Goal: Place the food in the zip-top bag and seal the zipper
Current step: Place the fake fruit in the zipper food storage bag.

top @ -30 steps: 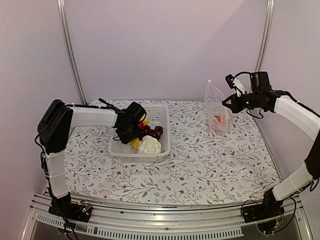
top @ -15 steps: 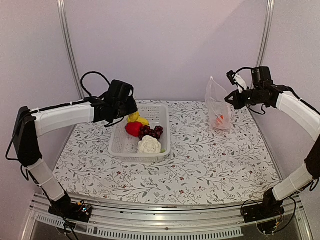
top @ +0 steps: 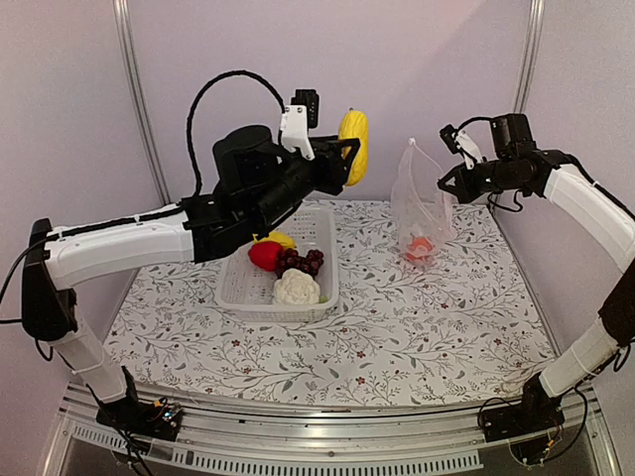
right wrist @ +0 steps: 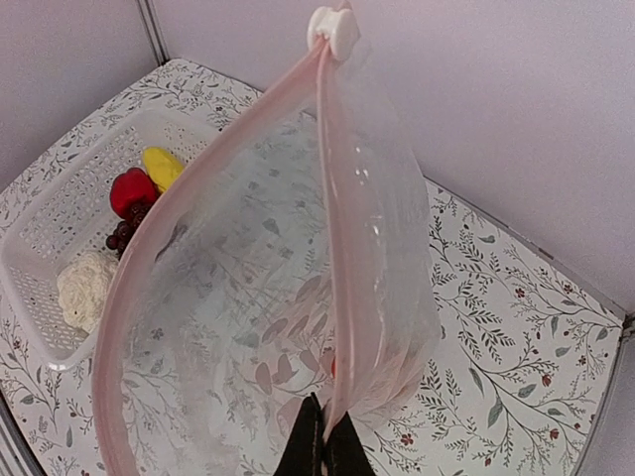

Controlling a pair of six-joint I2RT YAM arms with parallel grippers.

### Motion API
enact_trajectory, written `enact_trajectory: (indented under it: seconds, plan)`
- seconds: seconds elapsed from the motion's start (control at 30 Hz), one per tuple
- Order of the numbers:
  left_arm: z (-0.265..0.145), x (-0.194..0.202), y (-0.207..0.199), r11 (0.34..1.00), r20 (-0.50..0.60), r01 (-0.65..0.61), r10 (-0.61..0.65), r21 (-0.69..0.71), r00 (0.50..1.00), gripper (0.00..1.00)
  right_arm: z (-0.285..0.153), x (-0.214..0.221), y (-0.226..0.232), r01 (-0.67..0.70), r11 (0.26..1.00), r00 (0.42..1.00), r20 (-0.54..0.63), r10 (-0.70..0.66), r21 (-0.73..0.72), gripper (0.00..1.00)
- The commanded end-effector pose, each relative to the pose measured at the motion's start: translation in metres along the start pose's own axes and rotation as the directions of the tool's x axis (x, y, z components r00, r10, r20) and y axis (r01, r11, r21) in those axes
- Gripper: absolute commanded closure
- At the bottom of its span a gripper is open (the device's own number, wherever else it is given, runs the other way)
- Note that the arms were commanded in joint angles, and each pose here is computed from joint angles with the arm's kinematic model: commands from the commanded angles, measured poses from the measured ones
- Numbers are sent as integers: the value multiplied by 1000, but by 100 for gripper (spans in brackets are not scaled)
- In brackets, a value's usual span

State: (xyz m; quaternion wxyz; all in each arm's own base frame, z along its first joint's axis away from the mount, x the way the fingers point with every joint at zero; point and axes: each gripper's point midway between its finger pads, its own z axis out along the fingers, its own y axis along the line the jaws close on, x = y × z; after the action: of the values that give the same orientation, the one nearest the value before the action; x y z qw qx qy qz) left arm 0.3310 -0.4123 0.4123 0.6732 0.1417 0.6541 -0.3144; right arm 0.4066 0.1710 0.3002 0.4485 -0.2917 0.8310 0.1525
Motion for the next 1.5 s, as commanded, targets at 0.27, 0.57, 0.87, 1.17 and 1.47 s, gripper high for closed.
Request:
enact_trajectory:
  seconds: [0.27,0.57,0.87,1.17,1.47]
  plan:
    - [24,-20,-103,967,242,-205,165,150,956,69,-8,-25,58,22,981,1000,-6,-23,-193,100]
    - [62,29,-111,953,193,-291,270,88,943,68,-18,-27,74,-11,961,1000,-11,9,-275,100]
    - [77,60,-99,954,123,-301,297,11,947,48,-26,-30,75,-24,963,1000,-7,23,-269,100]
    - [63,27,-94,963,157,-267,267,-21,951,6,-21,-33,37,-57,989,998,-39,52,-139,100]
    - [11,10,-83,980,162,-195,188,33,969,6,-42,-53,-105,-45,945,999,13,43,324,100]
